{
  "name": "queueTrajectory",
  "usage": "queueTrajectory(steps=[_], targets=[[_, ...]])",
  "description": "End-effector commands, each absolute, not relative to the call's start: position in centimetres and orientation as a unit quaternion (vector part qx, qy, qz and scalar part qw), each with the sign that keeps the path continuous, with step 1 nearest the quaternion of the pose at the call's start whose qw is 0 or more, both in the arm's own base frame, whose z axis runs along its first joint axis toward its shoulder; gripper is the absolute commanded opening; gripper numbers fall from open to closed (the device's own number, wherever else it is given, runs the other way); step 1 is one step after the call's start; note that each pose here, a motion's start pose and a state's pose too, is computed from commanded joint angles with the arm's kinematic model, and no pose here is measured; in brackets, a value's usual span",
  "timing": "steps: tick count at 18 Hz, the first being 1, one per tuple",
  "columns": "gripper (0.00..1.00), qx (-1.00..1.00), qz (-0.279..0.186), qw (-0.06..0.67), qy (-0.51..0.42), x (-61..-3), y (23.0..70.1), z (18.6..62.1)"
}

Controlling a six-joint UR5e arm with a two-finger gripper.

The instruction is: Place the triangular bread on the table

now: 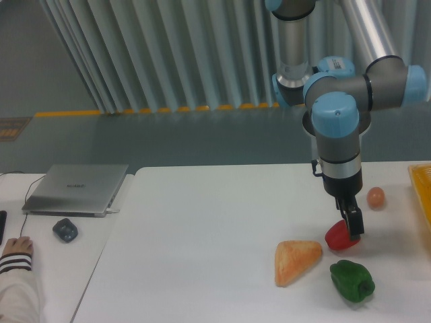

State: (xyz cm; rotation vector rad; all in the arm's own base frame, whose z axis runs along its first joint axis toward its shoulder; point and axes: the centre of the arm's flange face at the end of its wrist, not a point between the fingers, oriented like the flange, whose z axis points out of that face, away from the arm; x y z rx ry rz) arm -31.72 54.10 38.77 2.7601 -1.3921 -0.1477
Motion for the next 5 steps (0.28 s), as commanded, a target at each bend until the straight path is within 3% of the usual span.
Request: queueTrajectory(steps=[5], targets=[[1.00, 0.895, -0.047, 0.018, -0.444, -32.47, 53.28, 38.91]])
